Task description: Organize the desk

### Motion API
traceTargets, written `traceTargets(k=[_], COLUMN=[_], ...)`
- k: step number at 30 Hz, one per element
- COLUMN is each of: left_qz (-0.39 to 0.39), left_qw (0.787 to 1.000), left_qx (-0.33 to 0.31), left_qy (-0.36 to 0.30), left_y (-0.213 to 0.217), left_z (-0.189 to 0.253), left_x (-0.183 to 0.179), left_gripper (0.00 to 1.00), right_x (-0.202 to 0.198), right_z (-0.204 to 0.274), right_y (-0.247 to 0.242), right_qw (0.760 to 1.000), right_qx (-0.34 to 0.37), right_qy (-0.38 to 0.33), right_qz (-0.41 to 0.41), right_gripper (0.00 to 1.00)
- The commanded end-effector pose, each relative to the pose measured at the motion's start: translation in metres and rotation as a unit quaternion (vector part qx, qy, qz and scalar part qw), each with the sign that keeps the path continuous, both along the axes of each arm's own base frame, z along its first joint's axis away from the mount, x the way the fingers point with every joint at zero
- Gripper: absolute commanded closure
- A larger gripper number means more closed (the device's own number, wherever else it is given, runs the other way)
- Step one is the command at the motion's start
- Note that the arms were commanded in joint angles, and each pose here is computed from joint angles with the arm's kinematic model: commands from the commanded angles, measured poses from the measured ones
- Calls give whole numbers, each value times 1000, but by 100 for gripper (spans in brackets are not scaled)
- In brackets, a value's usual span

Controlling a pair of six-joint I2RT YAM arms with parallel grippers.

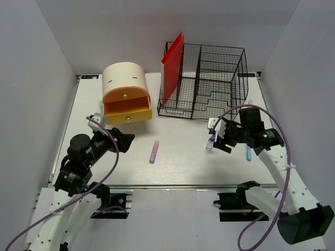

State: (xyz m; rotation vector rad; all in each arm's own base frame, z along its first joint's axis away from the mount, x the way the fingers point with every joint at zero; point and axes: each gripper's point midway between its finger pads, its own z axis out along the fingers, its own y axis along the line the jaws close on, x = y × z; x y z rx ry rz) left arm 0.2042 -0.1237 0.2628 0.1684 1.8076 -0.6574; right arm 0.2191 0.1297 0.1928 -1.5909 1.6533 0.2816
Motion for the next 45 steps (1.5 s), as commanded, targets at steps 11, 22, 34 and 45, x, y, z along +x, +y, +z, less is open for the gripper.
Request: traceTargets(k=[11, 22, 34, 45], left_qz=[5, 4, 5, 7], left_qw=[1000, 1000, 1000, 1000], left_qx=[-4, -8, -5, -17], left_qy=[-25, -17, -2, 7], left_y=[3, 1, 2, 1], left_z=[8, 3, 0, 1], left_x=[-2, 0, -4, -4], left_gripper=[12, 12, 12, 12], right_x=[21, 50, 48, 54], right_z=[-36, -68, -85, -97], right_y=[-4, -3, 11, 13], right_qw=[999, 998, 993, 989], right_qx=[-11, -1, 36, 38], right_qy=[29, 58, 116, 143], right_qz=[12, -7, 10, -5], right_gripper=[21, 22, 25, 37])
